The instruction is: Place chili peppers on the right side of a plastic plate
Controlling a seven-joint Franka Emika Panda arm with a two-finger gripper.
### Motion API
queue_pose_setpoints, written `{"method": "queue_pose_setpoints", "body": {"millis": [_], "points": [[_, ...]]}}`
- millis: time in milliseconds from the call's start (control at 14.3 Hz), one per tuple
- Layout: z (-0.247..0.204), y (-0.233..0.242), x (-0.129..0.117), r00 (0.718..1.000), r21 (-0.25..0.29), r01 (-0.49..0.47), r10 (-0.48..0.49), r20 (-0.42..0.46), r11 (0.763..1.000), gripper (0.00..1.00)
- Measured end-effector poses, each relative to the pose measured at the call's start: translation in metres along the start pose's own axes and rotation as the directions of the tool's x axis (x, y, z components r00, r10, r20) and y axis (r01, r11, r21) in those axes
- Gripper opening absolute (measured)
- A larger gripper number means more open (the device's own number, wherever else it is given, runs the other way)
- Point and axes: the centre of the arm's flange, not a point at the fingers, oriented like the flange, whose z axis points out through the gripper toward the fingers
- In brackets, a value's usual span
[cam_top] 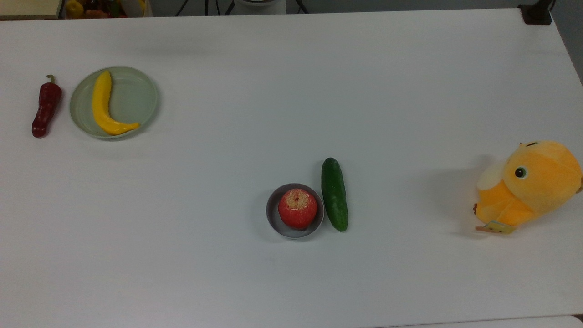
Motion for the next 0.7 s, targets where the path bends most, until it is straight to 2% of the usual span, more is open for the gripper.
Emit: {"method": "queue_pose_setpoints", "body": {"millis": [210,350,560,700], "points": [[-0.007,-0.072,-0.017,0.998,0.026,-0.005,0.004,0.068,1.0,1.0],[-0.004,-0.12,-0.026,0.996,0.025,0.012,-0.015,0.092,1.0,1.0],[0.026,-0.211,-0.049,0.982,-0.044,0.128,-0.12,0.147,0.991,1.0],[0.04,-0.24,-0.061,0.969,-0.065,0.193,-0.179,0.171,0.979,1.0]]}}
